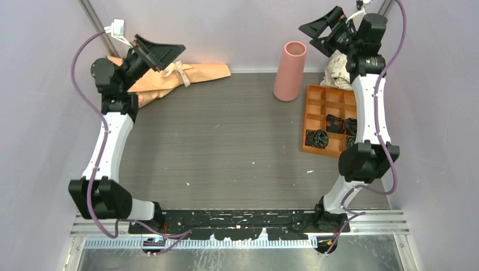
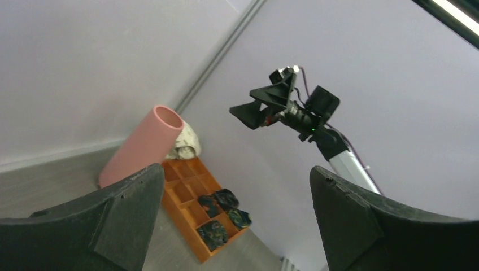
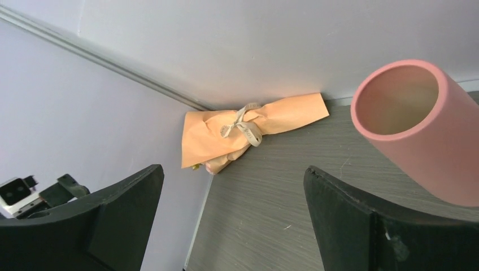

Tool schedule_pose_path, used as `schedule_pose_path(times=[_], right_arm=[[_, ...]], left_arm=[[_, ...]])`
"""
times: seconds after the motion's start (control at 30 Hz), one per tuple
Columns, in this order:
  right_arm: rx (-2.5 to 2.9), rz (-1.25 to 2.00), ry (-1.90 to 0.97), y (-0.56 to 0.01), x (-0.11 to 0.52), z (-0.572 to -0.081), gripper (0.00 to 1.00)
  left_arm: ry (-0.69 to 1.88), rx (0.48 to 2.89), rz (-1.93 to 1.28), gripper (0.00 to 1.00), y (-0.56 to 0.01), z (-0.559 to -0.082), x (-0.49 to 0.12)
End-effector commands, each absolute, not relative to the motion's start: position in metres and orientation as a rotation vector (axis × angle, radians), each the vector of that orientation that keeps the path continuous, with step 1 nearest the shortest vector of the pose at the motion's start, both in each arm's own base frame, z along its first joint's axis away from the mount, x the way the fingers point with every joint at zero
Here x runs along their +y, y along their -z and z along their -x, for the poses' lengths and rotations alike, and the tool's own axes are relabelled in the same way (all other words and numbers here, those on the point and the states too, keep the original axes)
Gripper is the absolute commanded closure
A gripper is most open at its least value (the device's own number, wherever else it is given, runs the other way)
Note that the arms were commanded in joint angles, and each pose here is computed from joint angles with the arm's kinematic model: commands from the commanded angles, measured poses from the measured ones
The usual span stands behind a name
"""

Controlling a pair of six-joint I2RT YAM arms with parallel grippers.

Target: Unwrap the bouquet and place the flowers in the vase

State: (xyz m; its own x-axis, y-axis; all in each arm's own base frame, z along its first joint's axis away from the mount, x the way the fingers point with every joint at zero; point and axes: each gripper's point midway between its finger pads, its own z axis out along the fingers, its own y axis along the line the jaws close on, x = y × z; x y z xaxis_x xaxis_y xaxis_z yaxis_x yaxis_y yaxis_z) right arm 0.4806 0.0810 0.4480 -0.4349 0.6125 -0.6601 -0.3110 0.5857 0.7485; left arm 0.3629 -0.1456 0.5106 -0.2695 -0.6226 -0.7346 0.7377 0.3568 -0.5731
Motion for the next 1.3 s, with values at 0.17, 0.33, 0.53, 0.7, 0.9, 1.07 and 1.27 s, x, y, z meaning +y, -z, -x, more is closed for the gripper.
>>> schedule_pose_path(times=[0.17, 0.33, 0.53, 0.7, 0.9, 1.07, 1.27], right_arm=[[1.898, -0.429, -0.856, -0.415, 0.049, -0.525, 0.08], [1.962, -0.513, -0.72, -0.38, 0.028, -0.547, 0.19], [2.013, -0.551, -0.659, -0.349, 0.023, -0.562, 0.3], [2.019, -0.534, -0.638, -0.337, 0.031, -0.574, 0.31], [2.026, -0.535, -0.63, -0.325, 0.037, -0.587, 0.32], [2.054, -0.548, -0.575, -0.308, 0.036, -0.593, 0.33], [2.085, -0.55, -0.497, -0.292, 0.036, -0.595, 0.34]], left_arm=[[0.961, 1.635, 0.009, 0.0, -0.457, -0.404, -0.148], [0.76, 1.688, 0.048, 0.0, -0.438, -0.406, -0.133], [0.744, 1.716, 0.073, 0.01, -0.421, -0.407, -0.13], [0.728, 1.747, 0.09, 0.01, -0.409, -0.411, -0.128], [0.711, 1.769, 0.097, 0.01, -0.398, -0.411, -0.126], [0.697, 1.783, 0.1, 0.02, -0.391, -0.411, -0.124], [0.696, 1.796, 0.102, 0.02, -0.386, -0.413, -0.125]])
